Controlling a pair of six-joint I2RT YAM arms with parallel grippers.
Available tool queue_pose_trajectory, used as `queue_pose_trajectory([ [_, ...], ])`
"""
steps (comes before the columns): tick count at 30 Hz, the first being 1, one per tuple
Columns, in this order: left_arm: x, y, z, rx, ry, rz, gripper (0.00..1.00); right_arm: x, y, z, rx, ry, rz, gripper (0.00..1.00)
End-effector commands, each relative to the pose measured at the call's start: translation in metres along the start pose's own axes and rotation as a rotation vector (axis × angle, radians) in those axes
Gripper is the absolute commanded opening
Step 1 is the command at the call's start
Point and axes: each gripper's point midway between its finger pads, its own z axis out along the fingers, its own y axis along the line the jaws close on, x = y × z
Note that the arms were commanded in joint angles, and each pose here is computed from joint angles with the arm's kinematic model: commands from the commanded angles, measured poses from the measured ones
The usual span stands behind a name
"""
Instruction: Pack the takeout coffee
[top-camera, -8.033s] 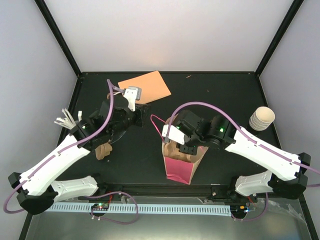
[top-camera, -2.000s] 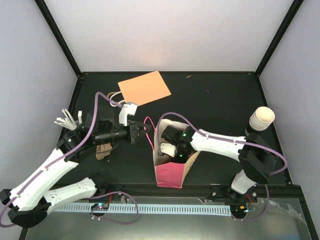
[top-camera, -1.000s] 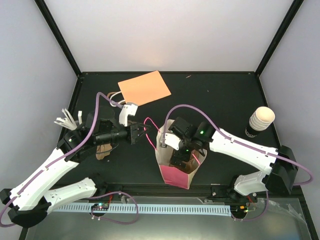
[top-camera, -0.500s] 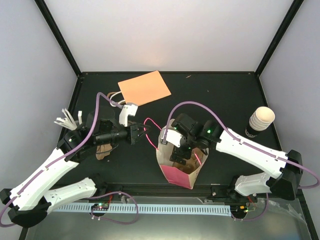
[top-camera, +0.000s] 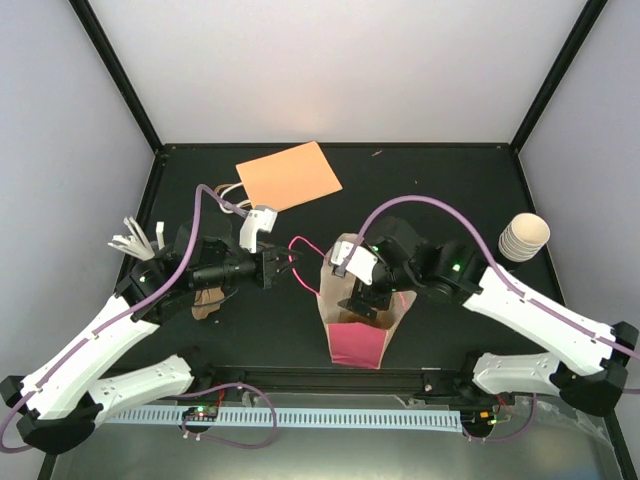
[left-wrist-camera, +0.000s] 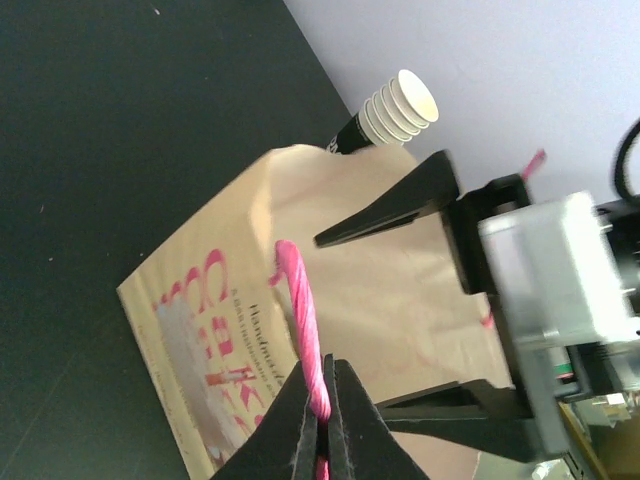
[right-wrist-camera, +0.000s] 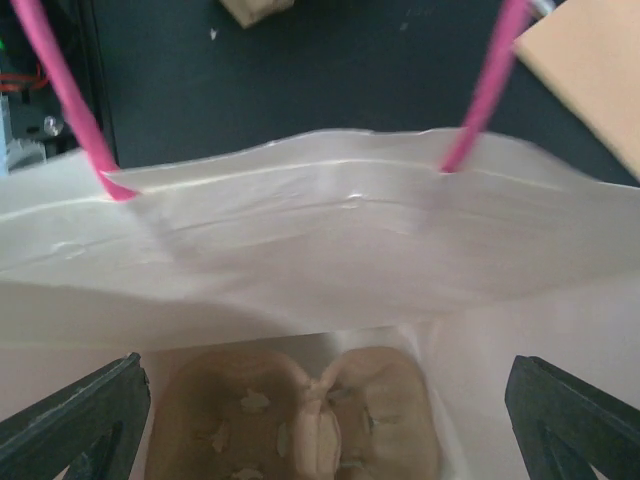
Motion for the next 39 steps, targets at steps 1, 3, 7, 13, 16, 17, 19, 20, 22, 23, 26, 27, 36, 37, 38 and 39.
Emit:
queue_pose_trajectory([
  [1, -0.003, -0.001, -0.002, -0.002, -0.012, 0.012, 0.02, -0.031, -0.011, -0.035, 0.086, -0.159, -0.013, 1.0],
  [3, -0.003, -0.001, -0.002, -0.003, -0.011, 0.013, 0.01, -0.038, -0.012, -0.047, 0.102, -0.208, -0.016, 1.0],
  [7, -0.003, -0.001, -0.001, -0.001, -0.008, 0.012, 0.02, -0.05, -0.014, -0.067, 0.127, -0.289, -0.026, 1.0],
  [13, -0.004, -0.001, 0.001, -0.002, -0.007, 0.013, 0.02, -0.066, -0.015, -0.098, 0.168, -0.431, -0.038, 1.0],
  [16, -0.004, -0.001, 0.002, -0.005, -0.004, 0.014, 0.02, -0.073, -0.015, -0.117, 0.191, -0.511, -0.039, 1.0],
  [17, -0.004, -0.001, 0.002, -0.006, -0.003, 0.014, 0.02, -0.074, -0.015, -0.121, 0.198, -0.528, -0.037, 1.0],
  [19, -0.004, 0.0, 0.002, -0.007, -0.004, 0.013, 0.02, -0.075, -0.016, -0.128, 0.212, -0.544, -0.03, 1.0],
  [20, -0.005, -0.001, 0.002, -0.007, -0.004, 0.014, 0.01, -0.074, -0.018, -0.13, 0.223, -0.545, -0.021, 1.0],
  [22, -0.007, -0.001, 0.001, -0.011, -0.008, 0.015, 0.02, -0.072, -0.023, -0.134, 0.254, -0.546, 0.0, 1.0],
  [23, -0.008, -0.001, 0.001, -0.014, -0.01, 0.017, 0.02, -0.07, -0.027, -0.137, 0.278, -0.547, 0.02, 1.0],
  [26, -0.01, -0.001, 0.0, -0.02, -0.013, 0.023, 0.02, -0.066, -0.037, -0.148, 0.335, -0.565, 0.077, 1.0],
  [27, -0.01, -0.001, -0.001, -0.023, -0.012, 0.023, 0.02, -0.065, -0.039, -0.153, 0.35, -0.575, 0.101, 1.0],
  [36, -0.016, 0.006, -0.002, -0.054, -0.02, 0.029, 0.02, -0.038, -0.065, -0.174, 0.493, -0.561, 0.346, 1.0],
  [37, -0.018, 0.006, -0.004, -0.059, -0.022, 0.031, 0.02, -0.033, -0.07, -0.174, 0.519, -0.55, 0.384, 1.0],
  [38, -0.019, 0.007, -0.004, -0.064, -0.022, 0.033, 0.02, -0.029, -0.073, -0.174, 0.535, -0.541, 0.418, 1.0],
  [39, -0.021, 0.008, -0.005, -0.069, -0.023, 0.034, 0.02, -0.025, -0.076, -0.174, 0.553, -0.53, 0.447, 1.0],
])
